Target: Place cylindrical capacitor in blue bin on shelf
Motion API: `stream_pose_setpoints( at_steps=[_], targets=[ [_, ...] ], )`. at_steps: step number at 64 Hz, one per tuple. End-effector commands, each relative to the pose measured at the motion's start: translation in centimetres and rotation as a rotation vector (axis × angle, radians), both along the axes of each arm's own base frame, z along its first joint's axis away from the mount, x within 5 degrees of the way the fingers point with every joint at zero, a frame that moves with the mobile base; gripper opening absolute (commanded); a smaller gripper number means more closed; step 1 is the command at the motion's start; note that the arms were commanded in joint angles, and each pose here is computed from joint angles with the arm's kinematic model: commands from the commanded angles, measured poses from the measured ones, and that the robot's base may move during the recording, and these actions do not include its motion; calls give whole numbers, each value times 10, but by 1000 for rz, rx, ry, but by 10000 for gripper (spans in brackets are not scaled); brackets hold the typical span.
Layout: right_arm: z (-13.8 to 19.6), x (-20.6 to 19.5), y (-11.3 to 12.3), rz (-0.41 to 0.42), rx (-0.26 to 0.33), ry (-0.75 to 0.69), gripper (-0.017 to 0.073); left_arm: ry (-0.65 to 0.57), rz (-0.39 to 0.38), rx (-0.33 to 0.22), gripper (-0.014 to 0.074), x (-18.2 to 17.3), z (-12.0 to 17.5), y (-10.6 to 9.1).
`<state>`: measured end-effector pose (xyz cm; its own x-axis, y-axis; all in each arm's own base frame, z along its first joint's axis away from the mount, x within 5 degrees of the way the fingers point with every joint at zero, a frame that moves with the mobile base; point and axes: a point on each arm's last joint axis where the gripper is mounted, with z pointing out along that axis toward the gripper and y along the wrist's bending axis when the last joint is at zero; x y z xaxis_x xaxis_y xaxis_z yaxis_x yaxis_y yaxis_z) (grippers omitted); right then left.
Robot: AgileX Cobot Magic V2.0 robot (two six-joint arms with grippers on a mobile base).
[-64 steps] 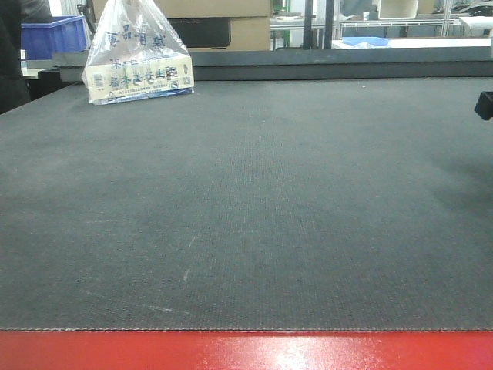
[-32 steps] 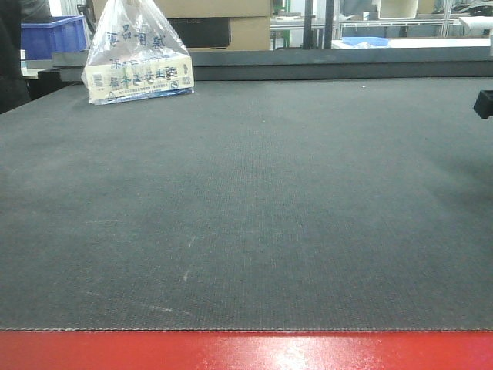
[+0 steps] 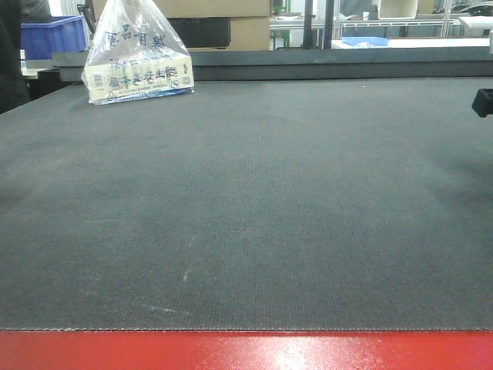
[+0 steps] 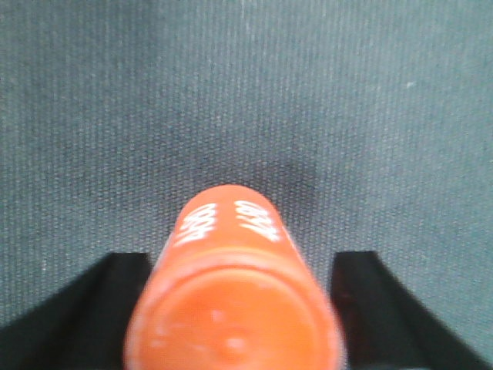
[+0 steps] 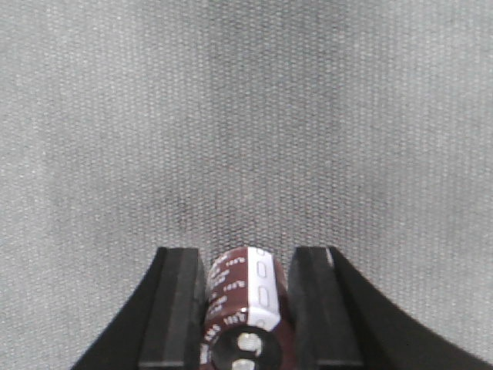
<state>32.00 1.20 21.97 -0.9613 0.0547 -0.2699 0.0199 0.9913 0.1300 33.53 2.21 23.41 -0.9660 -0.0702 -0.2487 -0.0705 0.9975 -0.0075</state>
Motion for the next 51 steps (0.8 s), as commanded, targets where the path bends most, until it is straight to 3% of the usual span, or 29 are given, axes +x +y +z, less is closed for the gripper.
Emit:
stream_pose_setpoints(
  at_steps=[1,10,23,36,42,51],
  targets=[
    [0,1,0,2,-4,-13,-169,-3,-7,8,200,0,0,-1],
    [5,0,0,2,-4,-31,-169,-1,-7,8,-116,-1,1,-1],
    [40,-14,0,2,-4,-140,-169,-118,-7,15,-111,-9,30,-1],
    [86,-36,-2,-7,-13,-359,-169,-412,-1,24,-111,-30,80,-3],
    [93,-46,-3,-15,-30,-456,-169,-551,11,12,-111,-46,88,-5],
    [96,-63,-4,-18,-33,-495,-169,-646,15,14,-111,-74,89,-7]
  ],
)
